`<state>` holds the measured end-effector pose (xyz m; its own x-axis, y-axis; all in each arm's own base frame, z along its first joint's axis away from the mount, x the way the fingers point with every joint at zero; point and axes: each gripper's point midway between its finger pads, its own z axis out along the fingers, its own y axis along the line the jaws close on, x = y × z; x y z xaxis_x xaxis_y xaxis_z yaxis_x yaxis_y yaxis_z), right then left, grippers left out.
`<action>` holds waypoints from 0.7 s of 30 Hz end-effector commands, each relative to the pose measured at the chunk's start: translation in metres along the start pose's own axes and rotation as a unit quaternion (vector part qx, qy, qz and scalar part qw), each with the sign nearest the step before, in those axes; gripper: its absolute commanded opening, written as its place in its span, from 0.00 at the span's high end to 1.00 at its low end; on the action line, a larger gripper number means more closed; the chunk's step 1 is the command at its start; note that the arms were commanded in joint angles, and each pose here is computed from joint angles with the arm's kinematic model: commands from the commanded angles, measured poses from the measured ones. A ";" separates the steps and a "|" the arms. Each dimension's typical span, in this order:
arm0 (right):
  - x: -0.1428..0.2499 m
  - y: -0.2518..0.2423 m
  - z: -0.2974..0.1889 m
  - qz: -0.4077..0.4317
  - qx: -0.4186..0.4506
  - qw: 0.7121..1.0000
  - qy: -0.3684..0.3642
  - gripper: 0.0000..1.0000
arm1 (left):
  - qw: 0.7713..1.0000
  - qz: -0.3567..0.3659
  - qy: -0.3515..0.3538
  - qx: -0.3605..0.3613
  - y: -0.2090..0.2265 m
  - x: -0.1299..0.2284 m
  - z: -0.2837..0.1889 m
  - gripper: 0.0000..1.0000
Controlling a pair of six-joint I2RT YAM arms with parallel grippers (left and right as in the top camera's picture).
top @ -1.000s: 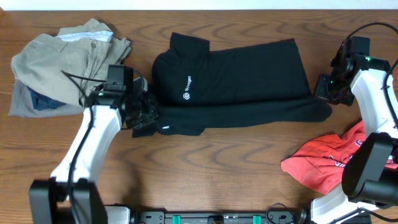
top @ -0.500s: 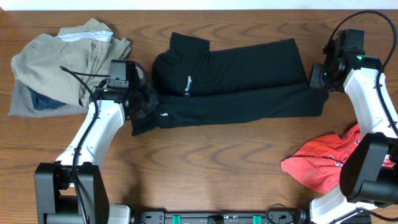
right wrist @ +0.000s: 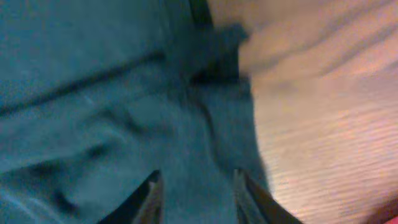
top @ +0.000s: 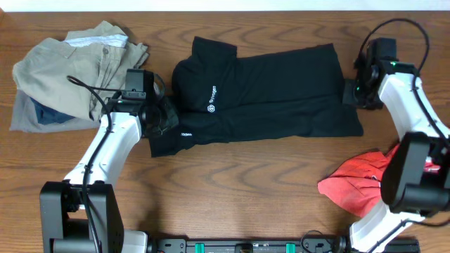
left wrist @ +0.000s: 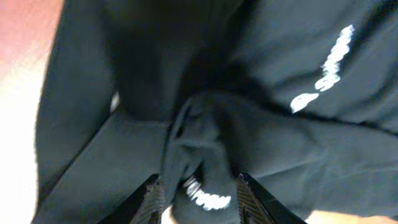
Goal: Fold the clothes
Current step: 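Release the folded shirt and raise both grippers away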
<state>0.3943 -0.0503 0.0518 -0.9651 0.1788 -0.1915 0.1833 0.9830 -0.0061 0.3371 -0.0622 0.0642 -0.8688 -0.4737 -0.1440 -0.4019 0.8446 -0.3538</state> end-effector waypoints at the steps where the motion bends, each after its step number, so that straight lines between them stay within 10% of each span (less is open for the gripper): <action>1: 0.016 0.002 0.013 -0.006 0.005 0.999 0.040 0.69 | 0.999 0.002 0.009 -0.046 0.019 0.004 0.000 0.60; 21: 0.069 -0.008 0.062 -0.001 0.020 0.991 0.133 0.76 | 0.997 0.038 0.000 -0.063 0.036 0.002 0.037 0.58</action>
<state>0.3534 -0.0457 -0.0039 -0.9832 0.1813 0.0200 0.1809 0.9833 -0.0206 0.3380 -0.0471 0.0334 -0.8803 -0.4343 -0.1908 -0.3798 0.8863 -0.2651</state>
